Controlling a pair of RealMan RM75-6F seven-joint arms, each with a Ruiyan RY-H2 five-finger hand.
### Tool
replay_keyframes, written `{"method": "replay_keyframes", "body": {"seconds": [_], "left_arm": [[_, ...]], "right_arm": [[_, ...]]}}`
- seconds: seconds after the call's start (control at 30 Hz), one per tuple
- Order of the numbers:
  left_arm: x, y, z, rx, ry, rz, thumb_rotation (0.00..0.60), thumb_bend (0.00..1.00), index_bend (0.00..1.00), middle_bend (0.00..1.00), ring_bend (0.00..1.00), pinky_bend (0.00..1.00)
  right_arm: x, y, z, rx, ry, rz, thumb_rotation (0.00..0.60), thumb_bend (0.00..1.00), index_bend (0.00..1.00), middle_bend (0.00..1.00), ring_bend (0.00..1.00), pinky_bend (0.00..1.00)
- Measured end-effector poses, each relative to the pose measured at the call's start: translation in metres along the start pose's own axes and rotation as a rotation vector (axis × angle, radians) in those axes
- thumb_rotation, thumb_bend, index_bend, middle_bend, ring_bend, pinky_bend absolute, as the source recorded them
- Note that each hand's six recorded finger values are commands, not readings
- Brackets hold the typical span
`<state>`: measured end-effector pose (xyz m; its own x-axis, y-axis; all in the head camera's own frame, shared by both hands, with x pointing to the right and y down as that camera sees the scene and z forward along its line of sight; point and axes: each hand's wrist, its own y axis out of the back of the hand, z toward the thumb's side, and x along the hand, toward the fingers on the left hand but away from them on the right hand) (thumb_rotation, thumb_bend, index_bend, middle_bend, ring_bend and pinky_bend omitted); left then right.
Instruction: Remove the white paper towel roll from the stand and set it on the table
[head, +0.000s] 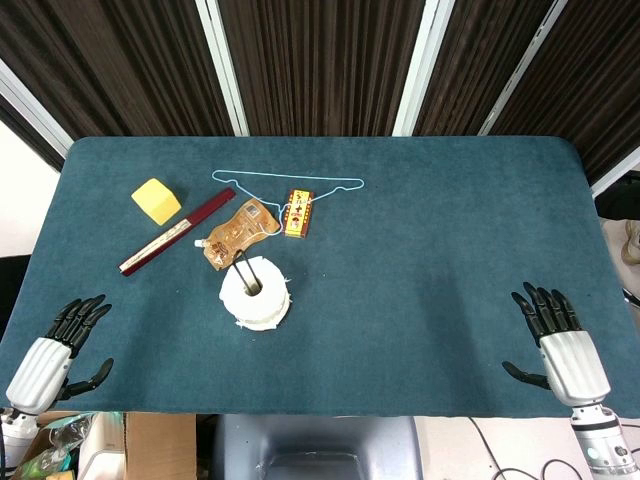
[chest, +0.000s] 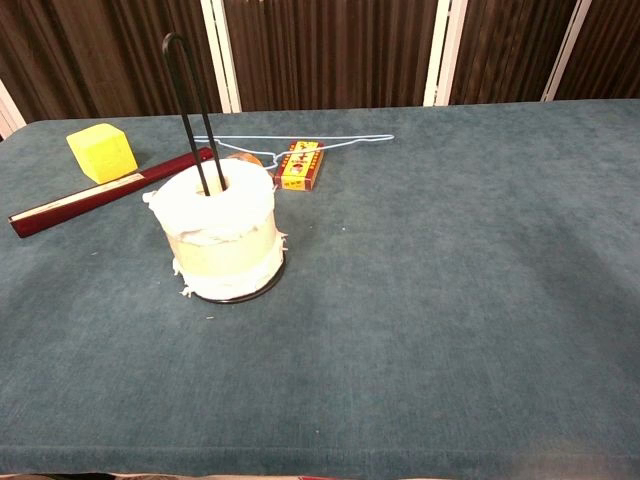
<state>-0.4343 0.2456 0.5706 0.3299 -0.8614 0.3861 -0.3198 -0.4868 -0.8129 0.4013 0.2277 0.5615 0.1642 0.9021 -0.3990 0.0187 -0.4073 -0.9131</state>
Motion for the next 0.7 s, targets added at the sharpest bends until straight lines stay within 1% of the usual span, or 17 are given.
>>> {"method": "replay_keyframes", "body": {"seconds": [0.17, 0.27, 0.37, 0.4, 0.47, 0.6, 0.7], "left_arm": [[0.003, -0.004, 0.007, -0.054, -0.031, 0.001, 0.6, 0.39, 0.0, 0.0, 0.0, 0.02], [0.009, -0.012, 0.017, -0.156, -0.066, 0.02, 0.6, 0.38, 0.0, 0.0, 0.0, 0.02], [0.02, -0.03, 0.031, -0.295, -0.106, 0.033, 0.6, 0.36, 0.0, 0.0, 0.0, 0.02], [0.026, -0.04, 0.038, -0.347, -0.122, 0.031, 0.6, 0.35, 0.0, 0.0, 0.0, 0.03], [0.037, -0.054, 0.048, -0.421, -0.134, 0.015, 0.6, 0.34, 0.0, 0.0, 0.0, 0.03], [0.063, -0.079, 0.06, -0.562, -0.104, -0.054, 0.6, 0.33, 0.0, 0.0, 0.0, 0.01], [0.085, -0.093, 0.067, -0.619, -0.067, -0.064, 0.6, 0.33, 0.0, 0.0, 0.0, 0.0]], "right_arm": [[0.0, -0.001, 0.001, 0.004, 0.005, 0.007, 0.6, 0.06, 0.0, 0.0, 0.0, 0.0], [0.001, 0.0, 0.001, -0.007, 0.007, 0.01, 0.6, 0.06, 0.0, 0.0, 0.0, 0.0], [0.002, 0.002, 0.001, -0.014, 0.009, 0.005, 0.6, 0.06, 0.0, 0.0, 0.0, 0.0], [0.003, 0.002, 0.001, -0.019, 0.01, 0.008, 0.6, 0.06, 0.0, 0.0, 0.0, 0.0], [0.003, 0.001, 0.001, -0.024, 0.015, 0.022, 0.6, 0.06, 0.0, 0.0, 0.0, 0.0], [0.004, -0.002, 0.005, -0.038, 0.038, 0.056, 0.6, 0.06, 0.0, 0.0, 0.0, 0.0], [0.004, -0.002, 0.005, -0.049, 0.049, 0.072, 0.6, 0.06, 0.0, 0.0, 0.0, 0.0]]}}
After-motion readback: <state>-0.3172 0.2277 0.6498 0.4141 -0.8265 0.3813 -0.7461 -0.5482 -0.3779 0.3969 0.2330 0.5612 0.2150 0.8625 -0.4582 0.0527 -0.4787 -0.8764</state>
